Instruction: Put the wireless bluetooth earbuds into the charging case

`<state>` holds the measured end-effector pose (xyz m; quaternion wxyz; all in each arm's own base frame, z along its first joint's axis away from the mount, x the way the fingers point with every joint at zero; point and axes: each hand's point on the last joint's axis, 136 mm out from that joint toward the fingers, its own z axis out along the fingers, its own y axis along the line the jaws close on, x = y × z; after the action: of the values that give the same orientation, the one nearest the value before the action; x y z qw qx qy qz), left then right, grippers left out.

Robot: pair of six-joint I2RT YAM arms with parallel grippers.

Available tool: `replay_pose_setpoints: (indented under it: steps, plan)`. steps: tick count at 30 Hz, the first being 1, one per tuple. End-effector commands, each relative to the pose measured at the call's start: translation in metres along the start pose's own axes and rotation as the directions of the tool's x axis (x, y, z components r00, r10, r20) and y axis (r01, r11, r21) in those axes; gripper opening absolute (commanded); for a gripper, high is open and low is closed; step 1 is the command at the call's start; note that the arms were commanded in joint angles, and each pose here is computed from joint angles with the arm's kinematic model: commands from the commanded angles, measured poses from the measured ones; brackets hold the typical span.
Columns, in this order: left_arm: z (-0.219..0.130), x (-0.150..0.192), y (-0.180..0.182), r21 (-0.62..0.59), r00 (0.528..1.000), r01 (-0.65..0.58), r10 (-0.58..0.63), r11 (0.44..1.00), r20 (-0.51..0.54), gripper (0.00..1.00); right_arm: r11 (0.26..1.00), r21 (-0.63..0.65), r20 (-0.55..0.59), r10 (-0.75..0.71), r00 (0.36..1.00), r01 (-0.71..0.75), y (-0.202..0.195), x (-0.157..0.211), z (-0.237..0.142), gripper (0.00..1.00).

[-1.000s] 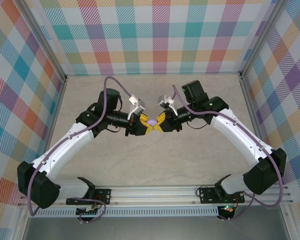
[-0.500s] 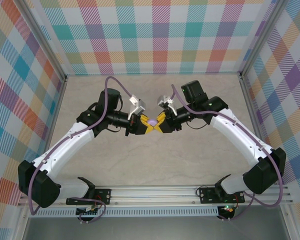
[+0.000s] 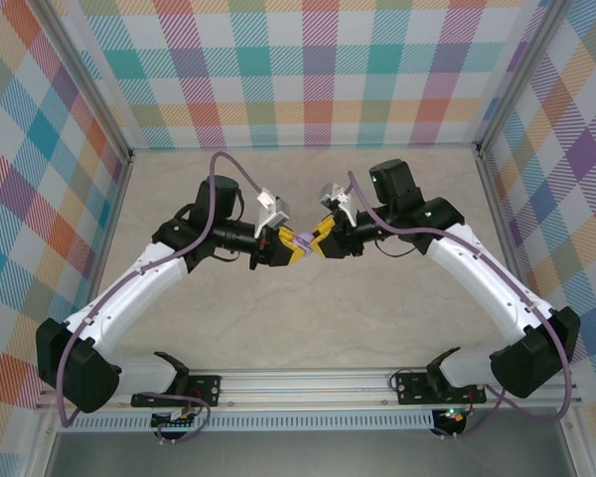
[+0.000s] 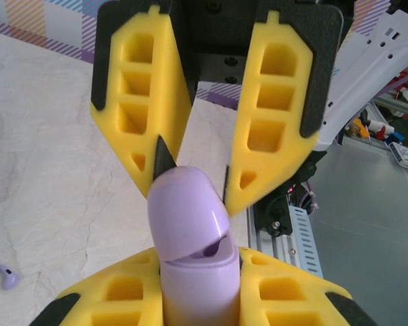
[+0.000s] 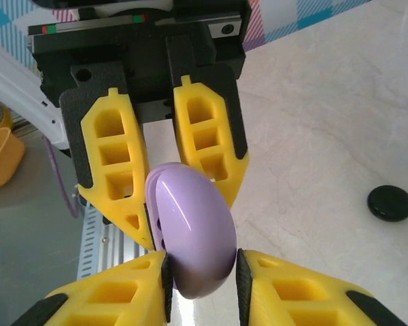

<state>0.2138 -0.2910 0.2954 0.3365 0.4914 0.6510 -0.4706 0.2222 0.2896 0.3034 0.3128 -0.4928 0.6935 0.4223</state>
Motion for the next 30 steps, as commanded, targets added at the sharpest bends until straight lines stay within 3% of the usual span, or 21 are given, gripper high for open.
replay_pose_setpoints:
  steps: [1,11,16,22,30]
  plan:
    - [-0.001,-0.003,-0.016,0.069,1.000,-0.017,0.017,0.997,0.005,0.16,0.994,0.101,0.045,-0.039,0.998,0.034,-0.019,-0.012,-0.008,0.32]
    - [0.001,-0.005,-0.003,0.004,0.999,-0.016,0.016,1.000,0.028,0.17,0.988,0.146,0.077,-0.055,0.996,0.043,-0.014,-0.016,-0.020,0.41]
    - [0.000,-0.015,0.007,-0.060,0.996,-0.043,0.048,0.997,0.080,0.17,0.953,0.292,0.118,0.051,0.992,-0.084,-0.040,-0.014,-0.034,0.44]
    - [-0.004,-0.034,0.014,-0.124,0.974,-0.073,0.097,0.990,0.202,0.17,0.763,0.493,0.153,0.397,0.905,-0.418,-0.106,0.027,-0.046,0.46]
    - [-0.003,-0.048,0.015,-0.175,0.946,-0.088,0.137,0.981,0.293,0.17,0.542,0.563,0.073,0.720,0.690,-0.624,-0.156,0.106,-0.004,0.47]
